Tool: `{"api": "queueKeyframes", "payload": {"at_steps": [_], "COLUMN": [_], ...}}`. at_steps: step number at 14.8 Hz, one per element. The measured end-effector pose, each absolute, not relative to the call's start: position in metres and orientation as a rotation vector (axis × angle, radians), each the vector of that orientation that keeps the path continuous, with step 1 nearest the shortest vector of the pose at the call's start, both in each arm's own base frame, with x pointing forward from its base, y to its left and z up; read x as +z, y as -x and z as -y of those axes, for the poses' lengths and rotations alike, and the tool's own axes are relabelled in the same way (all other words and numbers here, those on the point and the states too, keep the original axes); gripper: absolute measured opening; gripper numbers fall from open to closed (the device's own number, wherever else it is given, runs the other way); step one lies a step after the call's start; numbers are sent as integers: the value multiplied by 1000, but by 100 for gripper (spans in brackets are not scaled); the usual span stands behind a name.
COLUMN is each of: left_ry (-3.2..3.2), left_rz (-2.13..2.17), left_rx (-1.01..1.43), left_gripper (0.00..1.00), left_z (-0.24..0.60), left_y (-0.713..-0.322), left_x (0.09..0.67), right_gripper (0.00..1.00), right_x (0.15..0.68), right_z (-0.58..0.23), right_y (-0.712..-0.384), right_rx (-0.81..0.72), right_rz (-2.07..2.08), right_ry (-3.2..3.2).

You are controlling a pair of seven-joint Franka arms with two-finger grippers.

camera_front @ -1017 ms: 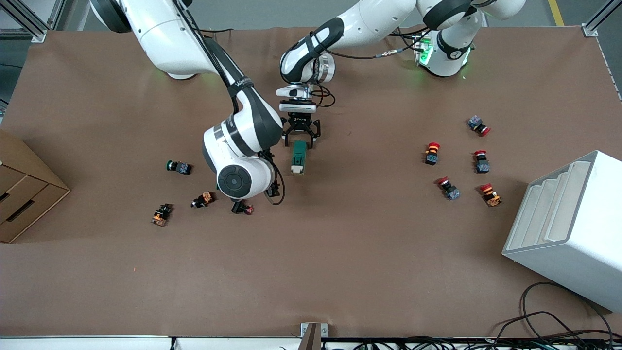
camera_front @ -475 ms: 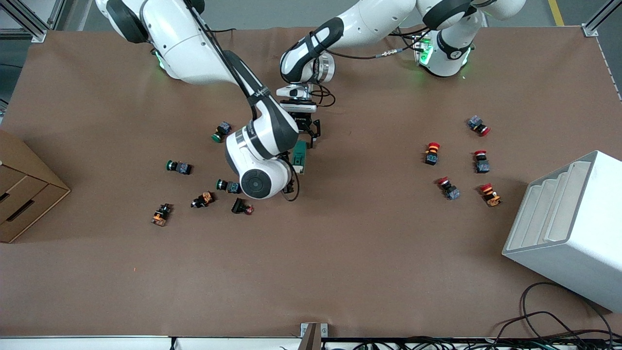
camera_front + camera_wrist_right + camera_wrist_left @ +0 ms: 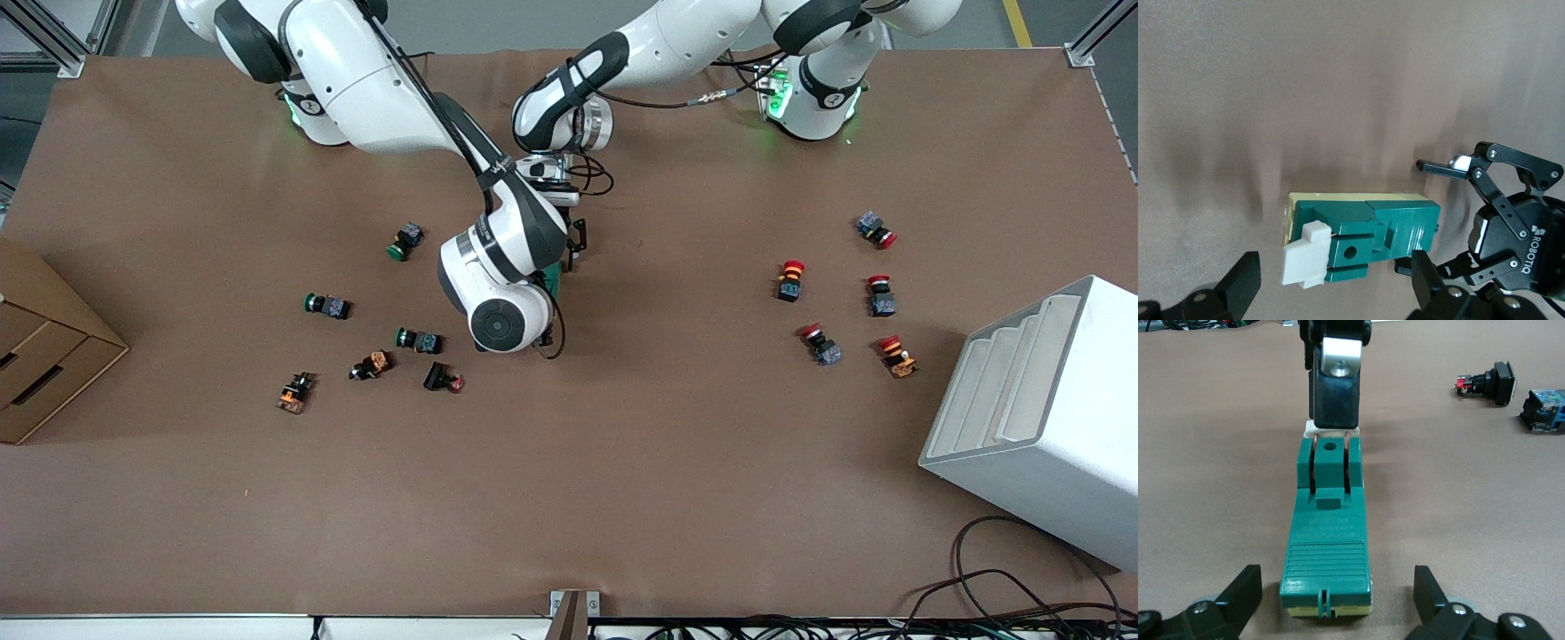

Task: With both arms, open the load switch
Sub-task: 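Push the white handle down onto the switch base with the right gripper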

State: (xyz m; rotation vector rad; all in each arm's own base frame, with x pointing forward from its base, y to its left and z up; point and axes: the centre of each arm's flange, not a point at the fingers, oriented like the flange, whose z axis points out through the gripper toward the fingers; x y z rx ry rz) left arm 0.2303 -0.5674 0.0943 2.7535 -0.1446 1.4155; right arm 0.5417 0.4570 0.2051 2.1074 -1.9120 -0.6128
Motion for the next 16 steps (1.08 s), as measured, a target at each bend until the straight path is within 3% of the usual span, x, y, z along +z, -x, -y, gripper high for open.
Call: {"api": "queueKeyframes", "payload": {"at_steps": [16], "left_ry": [-2759], "left_rz": [113], "left_rx": [1431], "left_gripper": [100], "left_z": [563], "left_y": [-245], "left_x": [95], "right_gripper": [100], "right_x": [212], "right_z": [-468], "right_y": [-505], "right_rx": [-695], "right_rz": [1696], "right_ry": [-2024]}}
